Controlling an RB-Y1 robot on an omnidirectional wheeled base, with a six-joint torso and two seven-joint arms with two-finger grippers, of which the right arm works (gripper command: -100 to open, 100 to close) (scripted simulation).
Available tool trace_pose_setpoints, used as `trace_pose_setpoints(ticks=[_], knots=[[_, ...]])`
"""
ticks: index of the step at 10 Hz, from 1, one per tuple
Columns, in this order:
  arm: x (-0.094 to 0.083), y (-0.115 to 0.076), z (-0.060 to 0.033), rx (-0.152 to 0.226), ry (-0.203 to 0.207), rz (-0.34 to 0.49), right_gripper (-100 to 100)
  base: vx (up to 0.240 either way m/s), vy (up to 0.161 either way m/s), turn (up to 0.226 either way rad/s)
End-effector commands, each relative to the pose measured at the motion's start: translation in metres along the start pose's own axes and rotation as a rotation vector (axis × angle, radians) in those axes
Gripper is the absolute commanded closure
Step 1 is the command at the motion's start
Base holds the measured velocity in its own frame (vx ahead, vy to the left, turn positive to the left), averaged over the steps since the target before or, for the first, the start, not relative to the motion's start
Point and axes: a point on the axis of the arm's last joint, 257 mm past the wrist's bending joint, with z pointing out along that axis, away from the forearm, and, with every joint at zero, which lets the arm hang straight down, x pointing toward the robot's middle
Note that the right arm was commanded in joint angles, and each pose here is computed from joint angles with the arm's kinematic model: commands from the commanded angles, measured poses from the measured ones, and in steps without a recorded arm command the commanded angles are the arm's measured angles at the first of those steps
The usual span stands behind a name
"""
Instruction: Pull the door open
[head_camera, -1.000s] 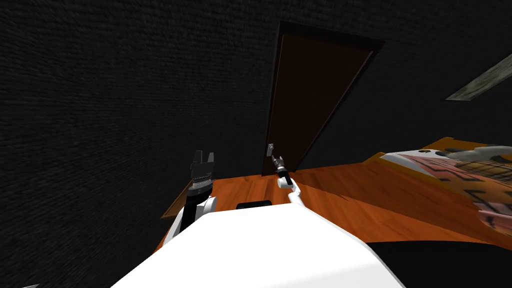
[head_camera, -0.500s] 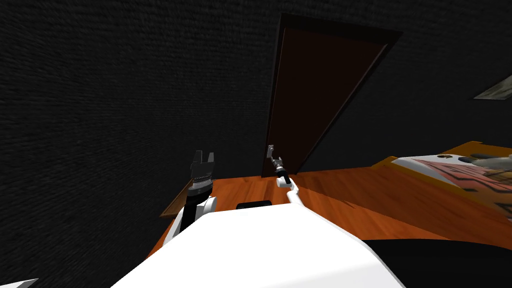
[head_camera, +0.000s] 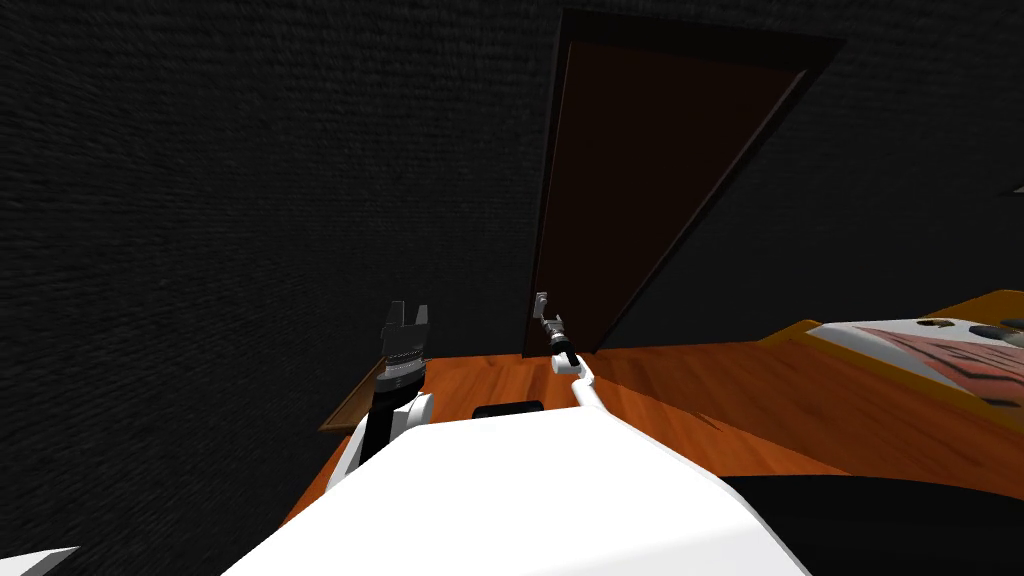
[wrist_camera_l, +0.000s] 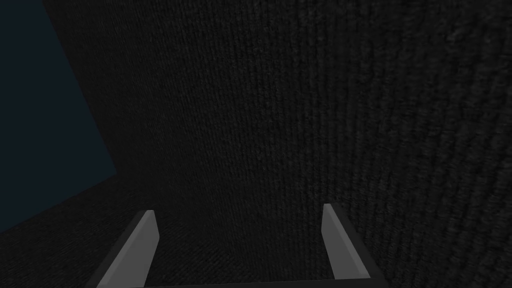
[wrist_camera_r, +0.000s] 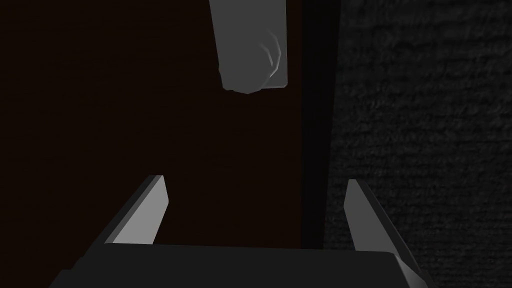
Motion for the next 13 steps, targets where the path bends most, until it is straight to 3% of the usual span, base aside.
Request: trace_pose_setpoints(ticks=[1, 5, 7, 8, 9, 13], knots=[[0.007, 0.001, 0.0016, 0.0, 0.017, -0.028, -100, 0.05, -0.073, 0.067], [0.015, 0.003, 0.003, -0.001, 0.036, -0.057, -100, 0.043, -0.064, 0.048], [0.016, -0.041, 0.0006, 0.044, 0.04, -0.061, -100, 0.178, 0.036, 0.22], [0.016, -0.041, 0.0006, 0.044, 0.04, -0.061, -100, 0.153, 0.032, 0.047], [0.015, -0.061, -0.0009, 0.064, 0.04, -0.062, -100, 0.119, 0.053, 0.125], [0.011, -0.104, -0.0048, 0.109, 0.036, -0.062, -100, 0.124, 0.023, 0.12]])
